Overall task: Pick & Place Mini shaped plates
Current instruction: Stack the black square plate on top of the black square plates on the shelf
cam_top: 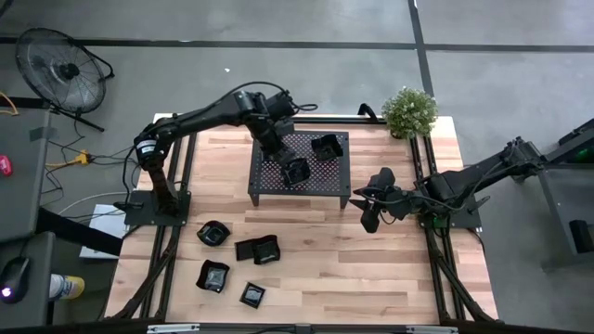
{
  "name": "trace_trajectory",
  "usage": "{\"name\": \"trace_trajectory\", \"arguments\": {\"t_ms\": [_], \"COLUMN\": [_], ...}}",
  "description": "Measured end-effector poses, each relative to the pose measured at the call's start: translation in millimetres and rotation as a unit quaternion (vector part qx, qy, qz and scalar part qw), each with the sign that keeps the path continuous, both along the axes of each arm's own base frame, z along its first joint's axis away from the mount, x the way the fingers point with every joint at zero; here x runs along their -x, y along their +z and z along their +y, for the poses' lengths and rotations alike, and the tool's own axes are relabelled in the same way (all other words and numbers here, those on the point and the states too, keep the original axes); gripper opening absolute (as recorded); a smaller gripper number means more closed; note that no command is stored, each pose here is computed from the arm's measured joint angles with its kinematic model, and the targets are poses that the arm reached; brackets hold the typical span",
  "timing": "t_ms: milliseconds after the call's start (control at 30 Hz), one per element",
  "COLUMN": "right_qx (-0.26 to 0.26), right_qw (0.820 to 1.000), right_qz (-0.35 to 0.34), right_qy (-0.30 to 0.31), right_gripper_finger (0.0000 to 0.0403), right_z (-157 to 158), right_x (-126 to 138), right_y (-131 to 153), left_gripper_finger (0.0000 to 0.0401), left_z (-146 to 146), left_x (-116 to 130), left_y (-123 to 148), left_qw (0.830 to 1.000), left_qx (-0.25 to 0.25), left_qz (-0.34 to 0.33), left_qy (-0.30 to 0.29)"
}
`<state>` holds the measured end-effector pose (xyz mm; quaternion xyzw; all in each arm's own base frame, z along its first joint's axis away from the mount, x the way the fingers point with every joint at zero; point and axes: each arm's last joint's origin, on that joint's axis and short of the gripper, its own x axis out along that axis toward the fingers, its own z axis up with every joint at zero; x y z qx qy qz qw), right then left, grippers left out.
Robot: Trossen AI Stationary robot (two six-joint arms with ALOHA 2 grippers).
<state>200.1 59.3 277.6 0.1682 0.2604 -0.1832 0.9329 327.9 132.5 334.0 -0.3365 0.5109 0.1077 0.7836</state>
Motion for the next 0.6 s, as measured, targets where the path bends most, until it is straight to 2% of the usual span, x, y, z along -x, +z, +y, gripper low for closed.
{"name": "trace_trajectory", "arguments": {"t_ms": [333, 600], "right_qx": [-0.003, -0.012], "right_qw": [1.000, 1.000], "right_qz": [0.000, 0.002], "right_qy": [0.000, 0.008], "right_gripper_finger": [0.0142, 0.0142], "right_z": [0, 1], "right_x": [0, 0], "right_y": [0, 0], "left_gripper_finger": [0.0065, 0.0065], "left_z": [-4, -27], "left_x": [9, 17], "left_y": [35, 49], "left_qw": [1.000, 0.998], "left_qx": [-0.029, -0.036], "left_qz": [0.002, 0.010], "left_qy": [-0.001, -0.041]}}
